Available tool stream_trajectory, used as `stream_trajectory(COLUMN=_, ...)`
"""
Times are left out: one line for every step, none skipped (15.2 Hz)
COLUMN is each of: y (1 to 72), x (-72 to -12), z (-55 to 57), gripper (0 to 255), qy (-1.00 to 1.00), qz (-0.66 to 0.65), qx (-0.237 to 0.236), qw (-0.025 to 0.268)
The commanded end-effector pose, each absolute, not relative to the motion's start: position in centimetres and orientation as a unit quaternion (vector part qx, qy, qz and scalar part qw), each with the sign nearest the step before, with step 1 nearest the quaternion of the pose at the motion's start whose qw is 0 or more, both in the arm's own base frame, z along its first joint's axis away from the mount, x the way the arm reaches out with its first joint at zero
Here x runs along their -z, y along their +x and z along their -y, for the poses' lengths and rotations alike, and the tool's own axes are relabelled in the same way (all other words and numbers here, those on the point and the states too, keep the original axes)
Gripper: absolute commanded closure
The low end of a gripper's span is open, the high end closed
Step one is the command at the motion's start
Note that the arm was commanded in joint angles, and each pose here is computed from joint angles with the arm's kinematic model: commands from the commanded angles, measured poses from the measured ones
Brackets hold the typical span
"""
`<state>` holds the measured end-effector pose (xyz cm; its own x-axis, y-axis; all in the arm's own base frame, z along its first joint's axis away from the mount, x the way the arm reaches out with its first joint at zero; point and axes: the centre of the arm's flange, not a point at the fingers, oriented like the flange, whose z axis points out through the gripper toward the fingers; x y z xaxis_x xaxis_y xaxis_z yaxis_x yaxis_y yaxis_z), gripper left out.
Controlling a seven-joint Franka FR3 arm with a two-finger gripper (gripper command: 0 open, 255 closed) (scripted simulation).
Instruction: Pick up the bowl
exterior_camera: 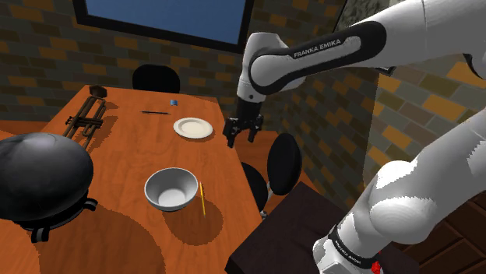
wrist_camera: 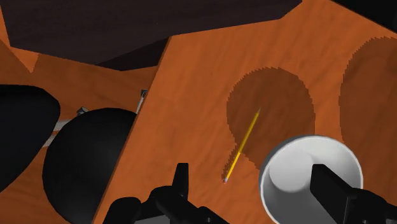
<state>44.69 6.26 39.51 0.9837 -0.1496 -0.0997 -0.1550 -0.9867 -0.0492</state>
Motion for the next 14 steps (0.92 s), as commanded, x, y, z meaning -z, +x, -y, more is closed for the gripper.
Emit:
stream_trajectory(y=46.6, x=-37.1, z=-6.9, gripper=0, qy=-0.995, qz=-0.077, qx=-0.05, qw=0.032)
stream_trajectory(y=47.4, x=-36.1, z=-7.2, gripper=0, qy=-0.995, qz=-0.078, qx=-0.052, qw=0.034)
stream_trajectory(y=48.2, x=-35.1, z=-7.4, gripper=0, qy=-0.995, qz=-0.078, qx=-0.053, qw=0.036)
stream_trajectory(y=49.0, x=-34.0, z=-7.7, gripper=0, qy=-0.995, qz=-0.078, qx=-0.055, qw=0.038)
stream_trajectory(y=49.7, x=-33.0, z=-8.0, gripper=0, qy=-0.995, qz=-0.078, qx=-0.056, qw=0.04)
stream_trajectory(y=50.5, x=-31.9, z=-8.3, gripper=0, qy=-0.994, qz=-0.079, qx=-0.058, qw=0.041)
stream_trajectory(y=51.3, x=-30.9, z=-8.6, gripper=0, qy=-0.994, qz=-0.079, qx=-0.059, qw=0.043)
stream_trajectory(y=52.1, x=-29.8, z=-8.9, gripper=0, qy=-0.994, qz=-0.079, qx=-0.061, qw=0.045)
stream_trajectory(y=52.8, x=-28.8, z=-9.2, gripper=0, qy=-0.994, qz=-0.08, qx=-0.062, qw=0.047)
stream_trajectory(y=53.6, x=-27.7, z=-9.5, gripper=0, qy=-0.994, qz=-0.08, qx=-0.063, qw=0.049)
stream_trajectory(y=54.4, x=-26.7, z=-9.8, gripper=0, qy=-0.993, qz=-0.08, qx=-0.065, qw=0.051)
stream_trajectory(y=55.2, x=-25.6, z=-10.1, gripper=0, qy=-0.993, qz=-0.08, qx=-0.066, qw=0.052)
stream_trajectory(y=55.9, x=-24.6, z=-10.4, gripper=0, qy=-0.993, qz=-0.081, qx=-0.068, qw=0.054)
stream_trajectory(y=56.7, x=-23.5, z=-10.7, gripper=0, qy=-0.993, qz=-0.081, qx=-0.069, qw=0.056)
